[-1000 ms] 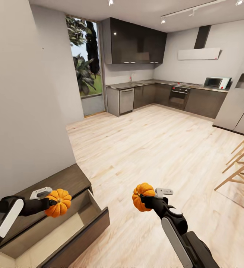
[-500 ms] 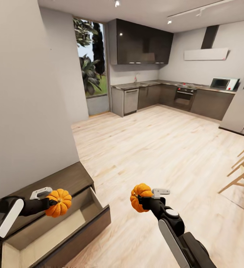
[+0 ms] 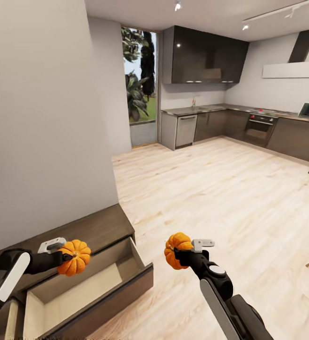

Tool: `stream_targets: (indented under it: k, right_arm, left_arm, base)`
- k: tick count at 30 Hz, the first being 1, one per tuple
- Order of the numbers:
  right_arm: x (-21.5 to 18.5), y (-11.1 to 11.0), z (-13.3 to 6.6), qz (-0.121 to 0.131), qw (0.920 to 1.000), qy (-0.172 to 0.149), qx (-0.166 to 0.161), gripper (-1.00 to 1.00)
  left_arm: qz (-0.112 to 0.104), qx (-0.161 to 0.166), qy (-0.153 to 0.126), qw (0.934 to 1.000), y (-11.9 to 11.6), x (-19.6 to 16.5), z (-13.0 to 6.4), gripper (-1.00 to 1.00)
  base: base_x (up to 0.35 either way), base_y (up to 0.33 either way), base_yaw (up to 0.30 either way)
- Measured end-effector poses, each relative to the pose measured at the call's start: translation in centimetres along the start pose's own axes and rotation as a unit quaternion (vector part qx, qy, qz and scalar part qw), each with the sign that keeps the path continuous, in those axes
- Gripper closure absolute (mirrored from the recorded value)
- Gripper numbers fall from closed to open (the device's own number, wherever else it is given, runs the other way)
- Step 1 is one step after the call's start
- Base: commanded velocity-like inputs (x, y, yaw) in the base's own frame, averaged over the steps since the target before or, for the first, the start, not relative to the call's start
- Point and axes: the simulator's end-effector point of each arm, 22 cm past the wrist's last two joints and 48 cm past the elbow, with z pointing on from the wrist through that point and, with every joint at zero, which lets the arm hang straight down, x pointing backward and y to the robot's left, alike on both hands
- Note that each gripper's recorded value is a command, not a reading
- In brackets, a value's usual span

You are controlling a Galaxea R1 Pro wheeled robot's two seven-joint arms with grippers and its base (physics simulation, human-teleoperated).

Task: Place each of the two pumpkins and all three candles from the living room inside a cabinet in the living room (use any cabinet), then make sure every cabinet is closed, and position the cauldron so it is next to a table in the living room.

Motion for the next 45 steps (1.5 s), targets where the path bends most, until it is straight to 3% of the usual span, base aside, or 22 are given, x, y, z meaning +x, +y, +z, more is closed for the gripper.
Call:
stream_targets:
  k: [9, 23, 45]
  right_arm:
    - [-0.2, 0.1, -0.1, 0.000, 1.0000, -0.002, -0.001, 1.00]
    - [-0.5, 0.1, -0.3, 0.000, 1.0000, -0.006, -0.002, 1.00]
    - [-0.9, 1.0, -0.8, -0.008, 0.9998, -0.012, -0.010, 1.00]
  left_arm:
    - [-0.002, 0.011, 0.000, 0.9999, -1.3, 0.3, 0.2, 1.00]
    - [0.002, 0.009, -0.002, 1.0000, -1.4, 0.2, 0.0, 1.00]
    - [0.005, 0.013, -0.005, 0.9999, -2.3, 0.1, -0.2, 1.00]
  base:
    - [0.000, 0.000, 0.274]
    - [0.000, -0.013, 0.274]
    - [0.045, -0.200, 0.274]
